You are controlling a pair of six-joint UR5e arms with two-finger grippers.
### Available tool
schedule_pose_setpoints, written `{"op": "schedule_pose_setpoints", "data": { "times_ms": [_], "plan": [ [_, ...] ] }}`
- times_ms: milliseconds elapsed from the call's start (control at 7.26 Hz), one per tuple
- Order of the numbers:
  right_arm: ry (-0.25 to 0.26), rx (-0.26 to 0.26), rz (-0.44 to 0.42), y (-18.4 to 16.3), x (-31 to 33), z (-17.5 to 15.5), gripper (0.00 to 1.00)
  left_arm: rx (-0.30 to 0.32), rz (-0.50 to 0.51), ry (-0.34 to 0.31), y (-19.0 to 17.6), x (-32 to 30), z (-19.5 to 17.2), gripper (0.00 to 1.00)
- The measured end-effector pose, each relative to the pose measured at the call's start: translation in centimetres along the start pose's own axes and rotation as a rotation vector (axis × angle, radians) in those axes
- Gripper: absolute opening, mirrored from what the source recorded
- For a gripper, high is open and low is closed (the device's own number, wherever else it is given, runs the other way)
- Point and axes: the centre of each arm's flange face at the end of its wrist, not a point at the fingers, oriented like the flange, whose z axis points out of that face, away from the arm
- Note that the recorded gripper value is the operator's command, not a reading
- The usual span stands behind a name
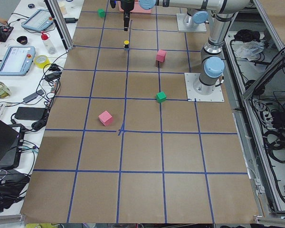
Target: Align button upright
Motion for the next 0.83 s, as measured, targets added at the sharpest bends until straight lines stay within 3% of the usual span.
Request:
{"op": "schedule_pose_setpoints", "data": {
  "times_ms": [551,826],
  "plan": [
    [0.015,-0.032,0.004,0.7,1.0,-0.9,1.0,-0.05,-0.002,-0.016,0.3,-0.7,0.4,1.0],
    [0.014,-0.015,0.005,0.7,1.0,-2.0,1.0,-0.073,-0.001,-0.021,0.1,-1.0,0.3,1.0]
  ]
}}
